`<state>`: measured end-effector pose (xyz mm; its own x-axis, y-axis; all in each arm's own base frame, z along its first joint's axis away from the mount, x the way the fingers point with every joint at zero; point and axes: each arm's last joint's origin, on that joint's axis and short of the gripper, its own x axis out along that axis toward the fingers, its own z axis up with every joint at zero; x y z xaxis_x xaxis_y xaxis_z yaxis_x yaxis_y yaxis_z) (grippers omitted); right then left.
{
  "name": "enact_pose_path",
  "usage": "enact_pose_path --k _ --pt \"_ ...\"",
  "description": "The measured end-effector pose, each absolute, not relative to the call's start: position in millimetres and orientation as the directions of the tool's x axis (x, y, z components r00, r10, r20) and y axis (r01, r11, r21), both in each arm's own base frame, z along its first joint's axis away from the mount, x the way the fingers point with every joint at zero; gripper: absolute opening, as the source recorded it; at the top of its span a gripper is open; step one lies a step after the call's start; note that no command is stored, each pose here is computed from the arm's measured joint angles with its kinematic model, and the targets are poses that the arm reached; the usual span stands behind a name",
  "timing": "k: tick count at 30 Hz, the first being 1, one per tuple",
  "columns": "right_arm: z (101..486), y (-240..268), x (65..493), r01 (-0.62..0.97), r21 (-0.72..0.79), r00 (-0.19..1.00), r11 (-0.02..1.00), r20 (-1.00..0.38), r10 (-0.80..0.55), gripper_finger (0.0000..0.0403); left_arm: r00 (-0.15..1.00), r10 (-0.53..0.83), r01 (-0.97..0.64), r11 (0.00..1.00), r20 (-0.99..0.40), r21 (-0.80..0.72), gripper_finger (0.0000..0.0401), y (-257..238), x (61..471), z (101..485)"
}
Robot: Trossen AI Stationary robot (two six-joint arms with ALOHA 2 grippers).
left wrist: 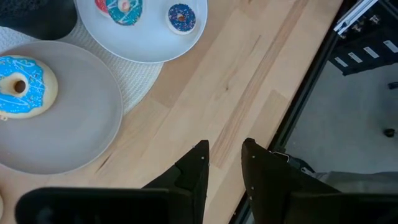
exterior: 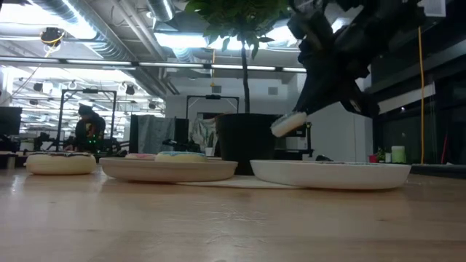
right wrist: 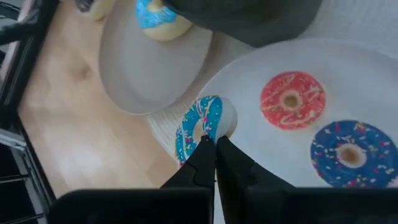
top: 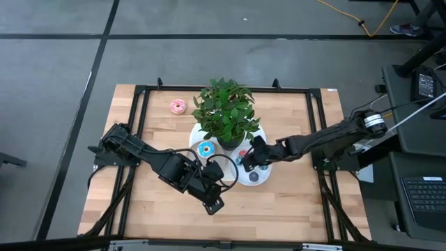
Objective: Pick & Place donuts
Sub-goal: Put the small blue donut on the white plate
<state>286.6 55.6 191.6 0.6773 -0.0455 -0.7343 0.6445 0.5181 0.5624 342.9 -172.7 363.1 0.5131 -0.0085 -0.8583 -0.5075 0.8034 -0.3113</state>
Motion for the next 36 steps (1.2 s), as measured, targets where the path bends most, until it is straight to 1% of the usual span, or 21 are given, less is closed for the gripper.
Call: enact_pose_path --k 3,12,18,22,29,36 --pt "183.7 55.3 289.3 0.676 0.561 0.657 0.478 -0.753 -0.047 0.0006 0.513 -0.008 -0.508 0.803 -0.858 -0.311 0.0089 -172.7 342.9 363.1" --pt "161.2 57.2 296.1 0.727 0.527 0.602 0.440 -0.797 -0.040 0.0006 0.513 -0.008 -0.508 0.803 -0.858 -0.311 0.0088 -172.7 343.0 363.0" --pt "144.9 59.3 301.1 0.740 0.507 0.571 0.442 -0.821 -0.012 0.0006 0.513 -0.008 -0.508 0.803 -0.858 -0.311 0.0092 -172.6 343.0 363.0" --pt "141.5 59.9 302.5 0.739 0.507 0.567 0.443 -0.824 -0.004 0.0007 0.513 -0.008 -0.508 0.803 -0.858 -0.311 0.0093 -172.6 343.0 363.0" --pt "141.5 60.5 302.4 0.733 0.509 0.562 0.451 -0.827 0.020 0.0034 0.513 -0.008 -0.508 0.803 -0.858 -0.311 0.0091 -172.7 343.0 363.0" --pt "141.6 62.8 301.7 0.685 0.513 0.547 0.517 -0.831 0.100 0.0058 0.513 -0.008 -0.508 0.803 -0.858 -0.311 0.0091 -172.6 343.0 363.0"
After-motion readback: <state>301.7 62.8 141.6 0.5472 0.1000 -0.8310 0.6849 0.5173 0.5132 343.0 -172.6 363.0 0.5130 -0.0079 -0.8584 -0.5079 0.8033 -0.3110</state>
